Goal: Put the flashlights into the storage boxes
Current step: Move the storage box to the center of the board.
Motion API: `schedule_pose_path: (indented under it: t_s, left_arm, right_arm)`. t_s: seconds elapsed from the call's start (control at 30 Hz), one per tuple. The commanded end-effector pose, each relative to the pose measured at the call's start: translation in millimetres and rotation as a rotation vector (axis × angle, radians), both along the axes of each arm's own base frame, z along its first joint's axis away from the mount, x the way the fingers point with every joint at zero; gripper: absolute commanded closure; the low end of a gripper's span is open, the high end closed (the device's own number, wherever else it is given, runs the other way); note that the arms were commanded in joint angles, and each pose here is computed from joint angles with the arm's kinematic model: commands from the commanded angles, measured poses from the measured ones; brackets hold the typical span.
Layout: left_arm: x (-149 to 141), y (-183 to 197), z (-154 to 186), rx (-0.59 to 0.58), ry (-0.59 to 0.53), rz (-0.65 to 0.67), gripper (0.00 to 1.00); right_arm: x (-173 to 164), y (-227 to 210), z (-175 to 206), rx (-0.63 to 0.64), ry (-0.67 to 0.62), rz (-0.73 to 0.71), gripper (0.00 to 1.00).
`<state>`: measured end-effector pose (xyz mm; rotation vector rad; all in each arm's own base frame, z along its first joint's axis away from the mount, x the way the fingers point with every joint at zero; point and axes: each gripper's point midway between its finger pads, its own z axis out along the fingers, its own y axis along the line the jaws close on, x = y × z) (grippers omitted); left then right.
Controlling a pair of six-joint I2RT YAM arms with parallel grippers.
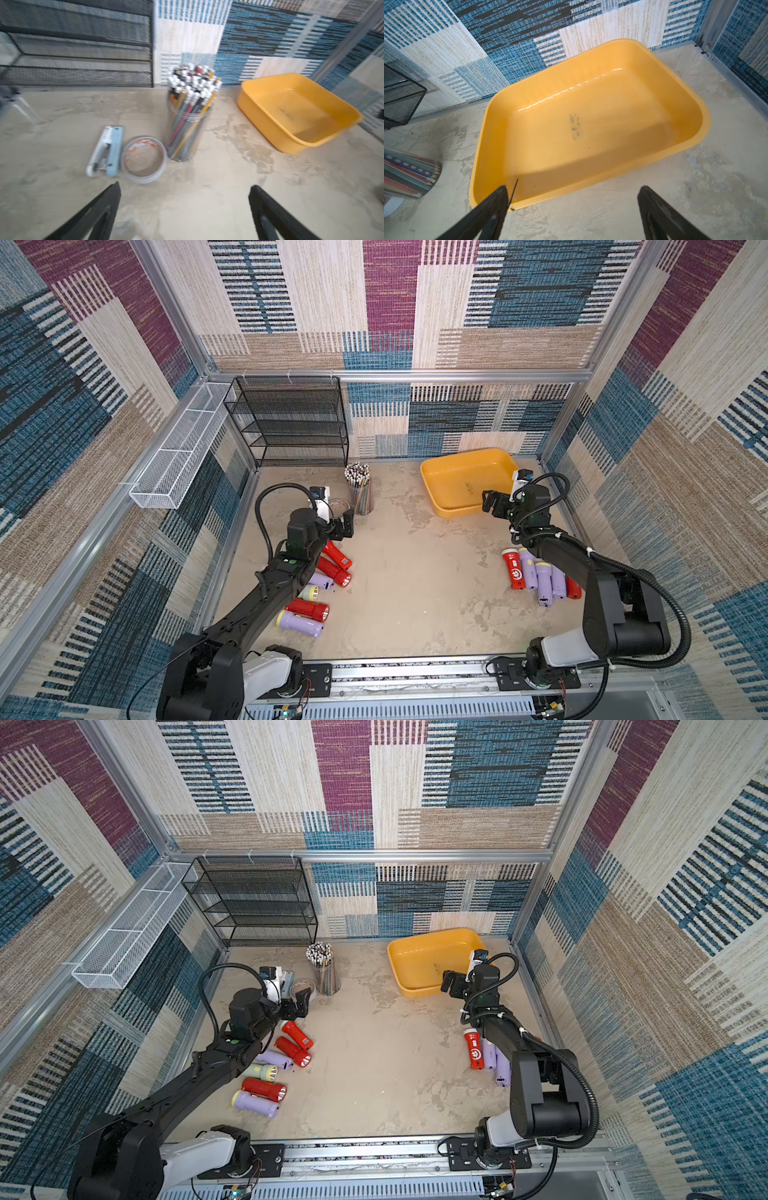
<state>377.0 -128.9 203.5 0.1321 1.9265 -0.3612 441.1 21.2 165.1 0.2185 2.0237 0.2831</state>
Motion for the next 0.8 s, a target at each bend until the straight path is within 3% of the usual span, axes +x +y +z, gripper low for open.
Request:
schedule_pose_path:
  t_s: [0.0, 0.23, 0.4, 0.53, 0.77]
  left_arm:
    - [-8.4, -39.4, -15.5, -0.113, 0.127, -0.036, 0.01]
    - [13.5, -130.0, -38.7, -0.018, 0.284, -0.126, 0.15]
    - [25.1, -171.7, -48.9, -0.002, 0.358, -0.157, 0.24]
    - [18.9, -178.0, -38.9, -0.008, 0.348, -0.161, 0.24]
    - [-17.3, -148.6, 9.1, 0.051, 0.265, -0.166, 0.21]
  right_arm:
    - [-3.1, 0.1, 2.8, 0.028, -0.005, -0.018, 0.00]
    - [-13.4, -10.0, -6.3, -0.025, 0.031, -0.062, 0.00]
    - [-16.7, 1.3, -0.7, 0.002, -0.002, -0.011, 0.00]
    - [-13.4, 17.8, 4.7, 0.004, -0.007, 0.061, 0.08]
    - [1.3, 67.5, -10.1, -0.023, 0.078, 0.204, 0.19]
